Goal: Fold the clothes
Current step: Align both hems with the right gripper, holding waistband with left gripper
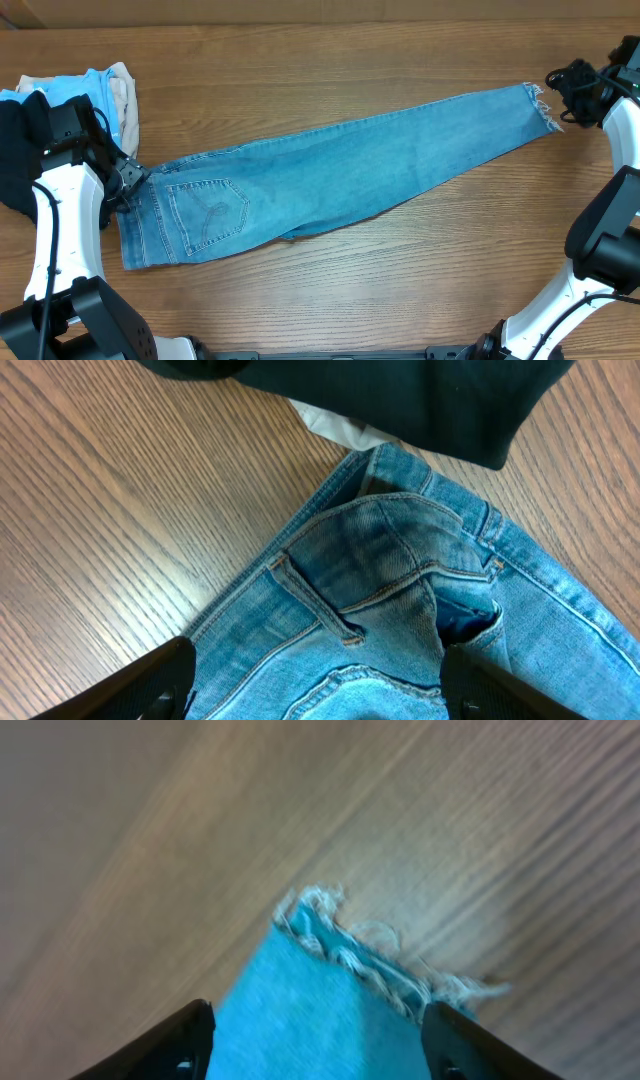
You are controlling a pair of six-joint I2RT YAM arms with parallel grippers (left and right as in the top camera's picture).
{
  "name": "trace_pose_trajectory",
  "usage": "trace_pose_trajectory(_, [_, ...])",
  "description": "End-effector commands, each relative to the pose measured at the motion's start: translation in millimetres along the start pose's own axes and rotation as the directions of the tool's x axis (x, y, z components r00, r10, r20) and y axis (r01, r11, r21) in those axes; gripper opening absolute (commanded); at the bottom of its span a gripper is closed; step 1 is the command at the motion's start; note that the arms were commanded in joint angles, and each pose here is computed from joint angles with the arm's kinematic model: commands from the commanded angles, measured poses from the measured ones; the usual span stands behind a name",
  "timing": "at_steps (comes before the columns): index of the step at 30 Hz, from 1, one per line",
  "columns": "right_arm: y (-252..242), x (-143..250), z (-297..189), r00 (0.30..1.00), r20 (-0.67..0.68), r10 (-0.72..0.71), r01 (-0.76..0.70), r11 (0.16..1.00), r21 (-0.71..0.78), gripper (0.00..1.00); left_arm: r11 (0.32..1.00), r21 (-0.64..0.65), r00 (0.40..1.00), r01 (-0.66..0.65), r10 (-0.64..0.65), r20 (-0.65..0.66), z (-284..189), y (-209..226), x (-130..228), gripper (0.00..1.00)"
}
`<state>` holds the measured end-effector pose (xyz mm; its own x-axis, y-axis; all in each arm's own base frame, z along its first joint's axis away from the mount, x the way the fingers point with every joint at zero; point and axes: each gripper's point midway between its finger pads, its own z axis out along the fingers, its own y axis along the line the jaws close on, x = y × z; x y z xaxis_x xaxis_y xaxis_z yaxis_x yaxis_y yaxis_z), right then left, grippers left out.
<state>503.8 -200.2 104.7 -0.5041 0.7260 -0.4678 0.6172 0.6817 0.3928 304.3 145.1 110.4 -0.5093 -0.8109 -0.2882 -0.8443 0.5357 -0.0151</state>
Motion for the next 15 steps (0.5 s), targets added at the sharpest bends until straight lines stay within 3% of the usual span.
trace_pose_trajectory(1, [-4,-5,-3,0.998,0.004,-0.057,0.057,0.998,0.020,0.72,1.000,-0.008,0.999,-0.016,0.016,0.028,-6,1,-10,0.81])
trace_pose_trajectory(4, [-11,-1,-4,0.998,-0.014,-0.055,0.055,0.998,0.039,0.72,1.000,-0.020,1.000,-0.021,0.021,0.007,-6,4,-5,0.78])
trace_pose_trajectory(8, [-22,2,-5,0.999,-0.038,-0.036,0.038,0.997,0.060,0.72,0.996,0.022,0.996,-0.087,0.088,-0.033,-6,-3,3,0.47])
trace_pose_trajectory(15, [-33,7,-8,0.997,-0.071,-0.036,0.041,0.996,0.078,0.72,0.989,0.029,0.987,-0.144,0.145,-0.062,-7,-7,14,0.31])
